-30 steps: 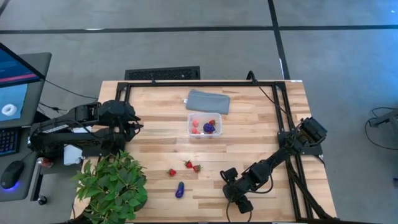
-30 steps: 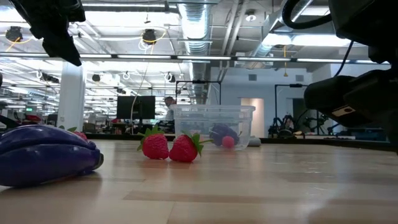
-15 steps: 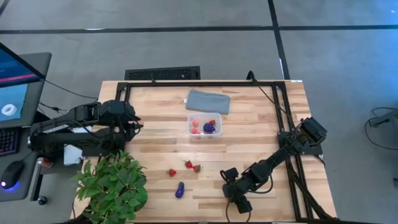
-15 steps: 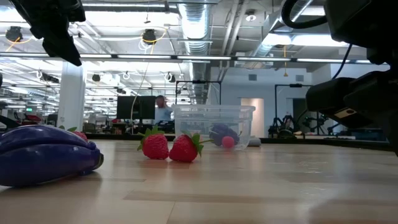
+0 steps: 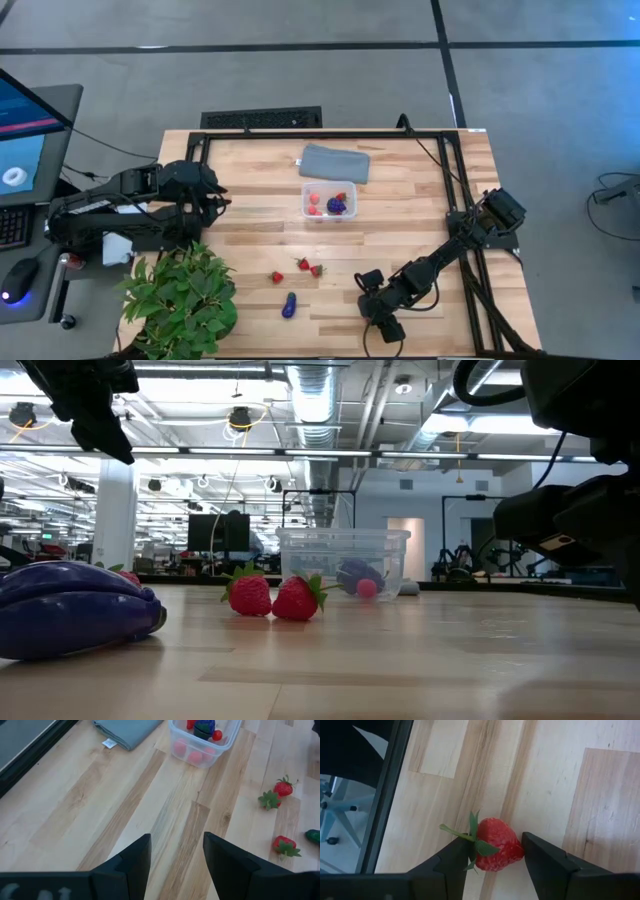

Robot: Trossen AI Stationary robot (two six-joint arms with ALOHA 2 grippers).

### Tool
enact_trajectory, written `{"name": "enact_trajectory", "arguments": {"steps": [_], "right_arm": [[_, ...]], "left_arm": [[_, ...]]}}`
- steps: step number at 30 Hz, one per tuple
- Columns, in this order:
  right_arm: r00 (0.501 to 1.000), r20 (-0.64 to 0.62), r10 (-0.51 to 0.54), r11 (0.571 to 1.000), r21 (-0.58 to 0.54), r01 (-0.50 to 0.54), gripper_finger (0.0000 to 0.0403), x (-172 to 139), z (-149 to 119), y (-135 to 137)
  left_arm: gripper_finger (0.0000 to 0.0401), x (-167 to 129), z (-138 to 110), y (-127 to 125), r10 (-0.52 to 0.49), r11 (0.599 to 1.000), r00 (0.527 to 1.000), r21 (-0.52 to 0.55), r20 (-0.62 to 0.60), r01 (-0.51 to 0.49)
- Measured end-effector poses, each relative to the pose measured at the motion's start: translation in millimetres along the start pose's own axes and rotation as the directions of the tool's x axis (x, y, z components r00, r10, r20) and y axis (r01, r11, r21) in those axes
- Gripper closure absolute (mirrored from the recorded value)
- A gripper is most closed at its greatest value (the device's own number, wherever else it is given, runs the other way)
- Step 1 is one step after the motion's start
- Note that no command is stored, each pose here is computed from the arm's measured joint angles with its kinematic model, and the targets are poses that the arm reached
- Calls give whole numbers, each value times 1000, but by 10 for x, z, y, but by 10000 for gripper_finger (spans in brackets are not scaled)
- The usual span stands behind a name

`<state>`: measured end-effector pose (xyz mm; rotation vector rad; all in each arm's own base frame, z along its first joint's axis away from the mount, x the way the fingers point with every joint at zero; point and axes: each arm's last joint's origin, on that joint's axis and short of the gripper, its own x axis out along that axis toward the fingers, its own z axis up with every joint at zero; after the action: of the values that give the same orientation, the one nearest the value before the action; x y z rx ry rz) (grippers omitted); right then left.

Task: Pick and placing Produce into tupperware
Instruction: Put the red strawberry into the transparent bin

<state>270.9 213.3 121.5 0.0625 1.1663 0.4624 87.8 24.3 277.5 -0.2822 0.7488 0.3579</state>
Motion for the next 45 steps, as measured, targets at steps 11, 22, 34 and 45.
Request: {"name": "enact_trajectory", "arguments": {"steps": [11, 22, 34, 45], "right_arm": [[1000, -2, 3, 999, 36, -3, 202, -29, 0, 4], [996, -84, -39, 996, 71, 45, 207, -270, -62, -44], [990, 25, -137, 977, 168, 131, 205, -885, 71, -277], [891, 237, -388, 904, 287, 317, 203, -1647, 150, -707]], "left_arm": [[230, 0, -1, 0, 0, 1000, 1000, 3, 0, 0], [230, -1, 1, 0, 0, 1000, 1000, 14, 2, 0], [230, -1, 3, 0, 0, 1000, 1000, 21, 3, 0], [230, -1, 6, -1, -1, 1000, 1000, 22, 7, 1]]}}
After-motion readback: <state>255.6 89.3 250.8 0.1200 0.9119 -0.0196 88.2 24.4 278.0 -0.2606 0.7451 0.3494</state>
